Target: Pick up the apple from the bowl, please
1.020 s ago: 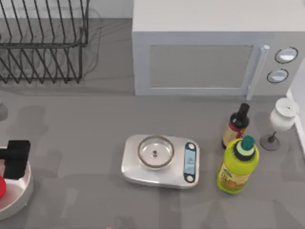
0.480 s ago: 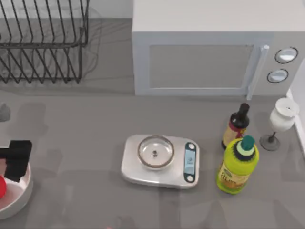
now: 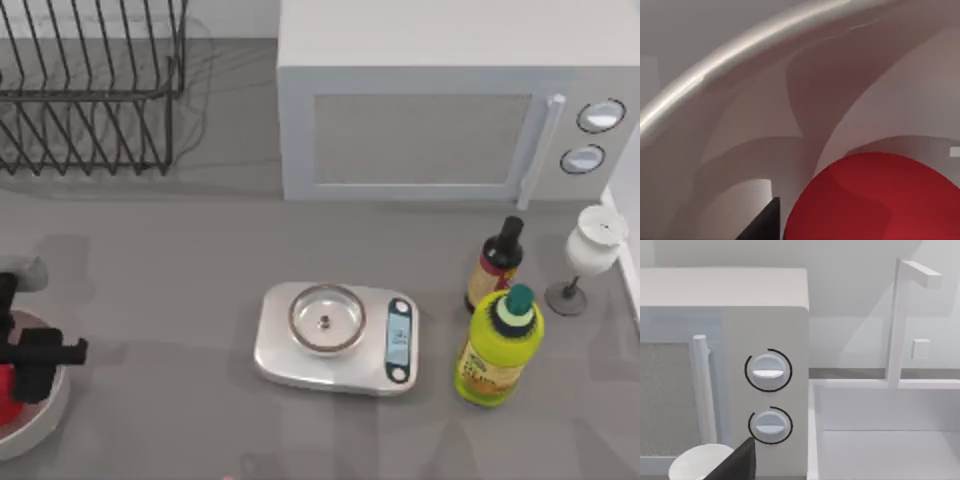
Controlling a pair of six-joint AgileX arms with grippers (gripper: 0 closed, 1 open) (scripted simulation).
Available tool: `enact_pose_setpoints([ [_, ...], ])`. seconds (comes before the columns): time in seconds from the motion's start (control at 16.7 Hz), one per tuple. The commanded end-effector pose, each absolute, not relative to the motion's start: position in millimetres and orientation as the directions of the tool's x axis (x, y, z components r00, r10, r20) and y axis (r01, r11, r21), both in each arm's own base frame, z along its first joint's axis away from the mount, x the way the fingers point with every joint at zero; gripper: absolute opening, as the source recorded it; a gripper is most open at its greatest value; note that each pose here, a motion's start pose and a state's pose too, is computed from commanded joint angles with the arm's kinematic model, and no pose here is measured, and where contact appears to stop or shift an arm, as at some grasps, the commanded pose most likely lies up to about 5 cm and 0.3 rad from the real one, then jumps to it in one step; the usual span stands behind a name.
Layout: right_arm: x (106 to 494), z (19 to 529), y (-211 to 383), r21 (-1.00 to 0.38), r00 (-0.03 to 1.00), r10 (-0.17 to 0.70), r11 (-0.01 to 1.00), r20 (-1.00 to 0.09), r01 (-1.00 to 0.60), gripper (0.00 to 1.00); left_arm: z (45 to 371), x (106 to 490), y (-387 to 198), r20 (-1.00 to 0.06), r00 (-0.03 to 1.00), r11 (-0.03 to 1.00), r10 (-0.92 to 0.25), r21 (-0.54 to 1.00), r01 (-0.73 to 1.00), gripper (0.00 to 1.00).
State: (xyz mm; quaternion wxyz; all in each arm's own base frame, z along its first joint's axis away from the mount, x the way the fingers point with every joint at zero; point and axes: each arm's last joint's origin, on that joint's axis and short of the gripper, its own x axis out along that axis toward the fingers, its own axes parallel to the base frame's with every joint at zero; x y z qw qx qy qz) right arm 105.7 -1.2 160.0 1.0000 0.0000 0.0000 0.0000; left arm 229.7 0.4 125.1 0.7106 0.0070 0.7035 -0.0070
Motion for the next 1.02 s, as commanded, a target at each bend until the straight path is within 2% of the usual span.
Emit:
enact_pose_setpoints([
  [0.3, 105.7, 160.0, -1.2, 0.000, 1.000, 0.000, 1.000, 0.000, 0.000, 1.00, 117.0, 227.6, 0.4, -1.000, 0.000, 1.000, 0.000, 0.000, 0.020, 1.00],
  [1.02, 105.7, 160.0, -1.2, 0.000, 1.000, 0.000, 1.000, 0.000, 0.000, 1.00, 117.0, 227.6, 0.4, -1.000, 0.000, 1.000, 0.000, 0.000, 0.020, 0.10],
])
